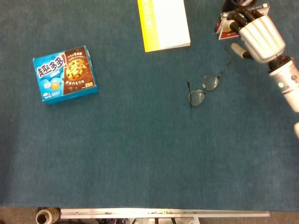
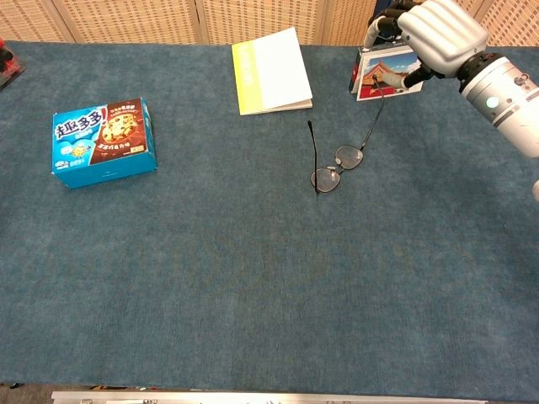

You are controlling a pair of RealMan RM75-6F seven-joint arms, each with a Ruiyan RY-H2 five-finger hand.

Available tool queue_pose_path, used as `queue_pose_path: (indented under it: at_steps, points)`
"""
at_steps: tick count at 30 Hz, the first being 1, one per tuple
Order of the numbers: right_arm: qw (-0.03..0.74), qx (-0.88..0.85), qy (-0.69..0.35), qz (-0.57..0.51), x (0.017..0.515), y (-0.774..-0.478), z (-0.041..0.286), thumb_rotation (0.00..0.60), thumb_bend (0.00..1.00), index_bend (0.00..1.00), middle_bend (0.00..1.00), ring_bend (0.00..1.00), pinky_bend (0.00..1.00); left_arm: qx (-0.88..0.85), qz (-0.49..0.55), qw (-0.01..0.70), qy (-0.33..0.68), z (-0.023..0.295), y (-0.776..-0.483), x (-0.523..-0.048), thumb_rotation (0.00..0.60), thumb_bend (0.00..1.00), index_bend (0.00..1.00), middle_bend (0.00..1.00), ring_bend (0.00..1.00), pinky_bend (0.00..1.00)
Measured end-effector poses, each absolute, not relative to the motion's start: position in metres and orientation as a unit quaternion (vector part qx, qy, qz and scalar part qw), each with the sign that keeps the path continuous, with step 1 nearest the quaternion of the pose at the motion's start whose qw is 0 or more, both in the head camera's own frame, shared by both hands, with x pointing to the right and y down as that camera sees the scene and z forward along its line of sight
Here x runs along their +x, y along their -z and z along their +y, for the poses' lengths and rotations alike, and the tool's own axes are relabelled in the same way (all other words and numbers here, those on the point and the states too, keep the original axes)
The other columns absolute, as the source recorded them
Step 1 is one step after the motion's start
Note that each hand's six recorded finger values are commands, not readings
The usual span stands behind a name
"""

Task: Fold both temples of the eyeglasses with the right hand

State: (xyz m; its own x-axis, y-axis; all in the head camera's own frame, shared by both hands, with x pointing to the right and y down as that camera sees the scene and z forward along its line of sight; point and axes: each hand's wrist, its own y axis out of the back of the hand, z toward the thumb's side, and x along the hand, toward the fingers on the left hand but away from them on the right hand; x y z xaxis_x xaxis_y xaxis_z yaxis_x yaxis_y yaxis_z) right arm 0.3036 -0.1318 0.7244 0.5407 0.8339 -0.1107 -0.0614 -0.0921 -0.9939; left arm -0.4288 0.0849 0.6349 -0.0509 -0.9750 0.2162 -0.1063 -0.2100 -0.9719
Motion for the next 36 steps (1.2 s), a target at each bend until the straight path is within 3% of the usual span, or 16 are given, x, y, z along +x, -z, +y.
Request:
queue_pose_path:
  at_steps: [12, 24, 36]
  points:
    - [0.596, -0.649, -0.363, -0.301, 0.295, -0.730, -0.128, 0.600, 0.21, 0.39, 0.33, 0.22, 0.40, -0.560, 0.486, 0.403, 0.537, 0.086, -0.632, -0.429, 0.600, 0.29, 0.52, 0.43, 0.28, 0.39]
    - [0.590, -0.660, -0.356, -0.299, 0.290, -0.734, -0.123, 0.600, 0.11, 0.39, 0.33, 0.22, 0.40, -0.560, 0.486, 0.402, 0.538, 0.086, -0.633, -0.429, 0.600, 0.29, 0.52, 0.43, 0.28, 0.39]
    - [0.585, -0.675, -0.346, -0.286, 0.280, -0.742, -0.110, 0.600, 0.11, 0.39, 0.33, 0.22, 0.40, -0.560, 0.487, 0.402, 0.536, 0.086, -0.632, -0.429, 0.600, 0.29, 0.52, 0.43, 0.28, 0.39]
